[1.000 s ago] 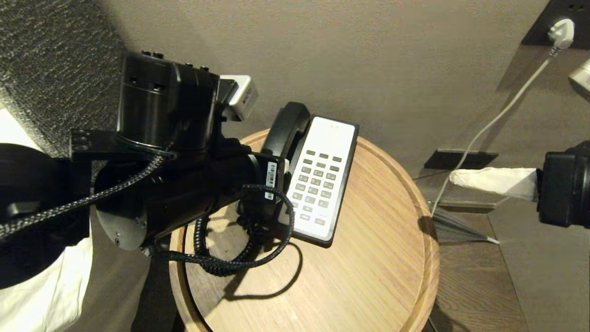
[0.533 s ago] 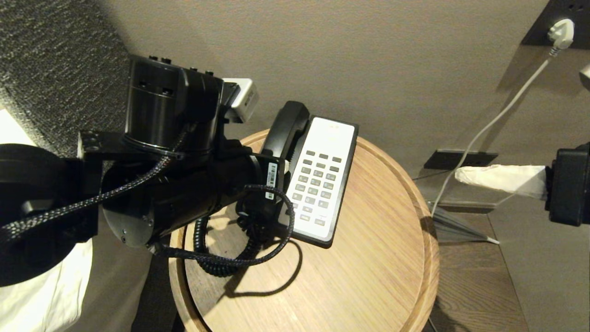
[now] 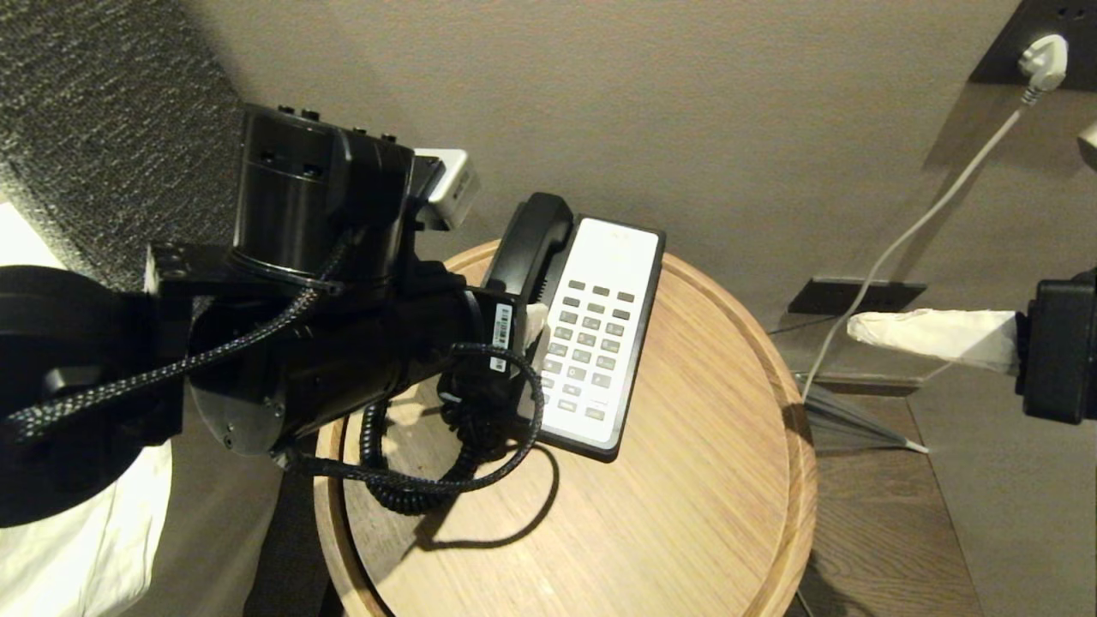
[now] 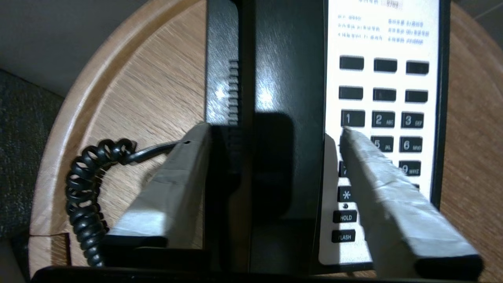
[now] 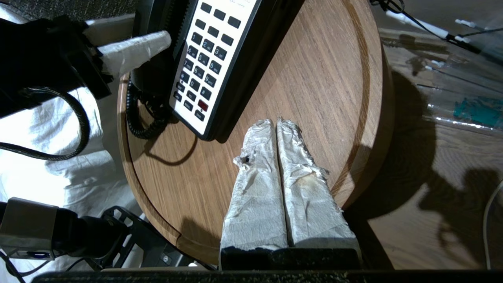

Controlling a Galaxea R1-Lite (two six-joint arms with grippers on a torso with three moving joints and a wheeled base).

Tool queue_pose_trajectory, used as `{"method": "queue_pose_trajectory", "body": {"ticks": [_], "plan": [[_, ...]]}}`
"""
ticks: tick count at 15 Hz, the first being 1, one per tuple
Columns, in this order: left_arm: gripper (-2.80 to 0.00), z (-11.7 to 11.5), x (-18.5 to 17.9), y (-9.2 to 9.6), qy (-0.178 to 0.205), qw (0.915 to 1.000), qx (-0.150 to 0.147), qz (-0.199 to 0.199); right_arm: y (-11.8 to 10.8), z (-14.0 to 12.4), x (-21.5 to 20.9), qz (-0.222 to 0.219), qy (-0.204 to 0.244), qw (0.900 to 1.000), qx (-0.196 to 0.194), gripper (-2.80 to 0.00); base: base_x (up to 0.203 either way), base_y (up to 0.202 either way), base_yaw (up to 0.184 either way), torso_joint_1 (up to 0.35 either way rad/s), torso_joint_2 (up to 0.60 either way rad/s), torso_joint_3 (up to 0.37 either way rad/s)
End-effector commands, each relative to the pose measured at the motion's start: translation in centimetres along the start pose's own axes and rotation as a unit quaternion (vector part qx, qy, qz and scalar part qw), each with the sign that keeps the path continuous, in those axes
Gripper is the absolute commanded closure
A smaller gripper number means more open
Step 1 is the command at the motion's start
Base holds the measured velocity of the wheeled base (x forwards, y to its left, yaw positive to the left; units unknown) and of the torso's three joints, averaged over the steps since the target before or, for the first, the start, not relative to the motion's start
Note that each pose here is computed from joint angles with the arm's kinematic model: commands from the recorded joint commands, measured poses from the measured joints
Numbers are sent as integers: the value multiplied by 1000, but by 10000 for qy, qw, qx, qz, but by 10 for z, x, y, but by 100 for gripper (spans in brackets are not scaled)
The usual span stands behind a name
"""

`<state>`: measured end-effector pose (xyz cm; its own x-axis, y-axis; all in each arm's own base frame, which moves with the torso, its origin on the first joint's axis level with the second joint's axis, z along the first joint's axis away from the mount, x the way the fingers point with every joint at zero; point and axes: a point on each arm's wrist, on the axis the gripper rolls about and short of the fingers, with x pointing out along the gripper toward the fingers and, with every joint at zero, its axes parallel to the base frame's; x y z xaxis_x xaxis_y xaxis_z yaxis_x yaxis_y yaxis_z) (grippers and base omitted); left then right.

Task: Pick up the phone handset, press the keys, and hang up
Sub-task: Put the handset back, then end the call using the dial pad

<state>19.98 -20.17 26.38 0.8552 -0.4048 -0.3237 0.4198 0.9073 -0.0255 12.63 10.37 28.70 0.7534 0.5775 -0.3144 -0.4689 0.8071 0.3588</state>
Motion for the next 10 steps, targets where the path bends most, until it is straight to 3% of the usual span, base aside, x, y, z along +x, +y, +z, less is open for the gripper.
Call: {"method": "queue_pose_trajectory", "body": {"ticks": [1, 8, 9, 10], "plan": [[-280, 8, -9, 2, -191, 9998, -69, -6, -1, -2, 1, -19, 53, 10000, 8, 0, 0, 0, 0, 0, 0, 0], [-280, 29, -69, 26, -897, 9952, -389, -33, -3, -9, 5, -88, 208, 9997, 8, 0, 0, 0, 0, 0, 0, 0], [0, 28, -77, 31, -960, 9945, -425, -4, -3, -9, 7, -88, 230, 9997, 3, 0, 0, 0, 0, 0, 0, 0], [0, 26, -85, 35, -997, 9940, -455, -1, -3, -9, 9, -66, 254, 9997, -5, 0, 0, 0, 0, 0, 0, 0]]}}
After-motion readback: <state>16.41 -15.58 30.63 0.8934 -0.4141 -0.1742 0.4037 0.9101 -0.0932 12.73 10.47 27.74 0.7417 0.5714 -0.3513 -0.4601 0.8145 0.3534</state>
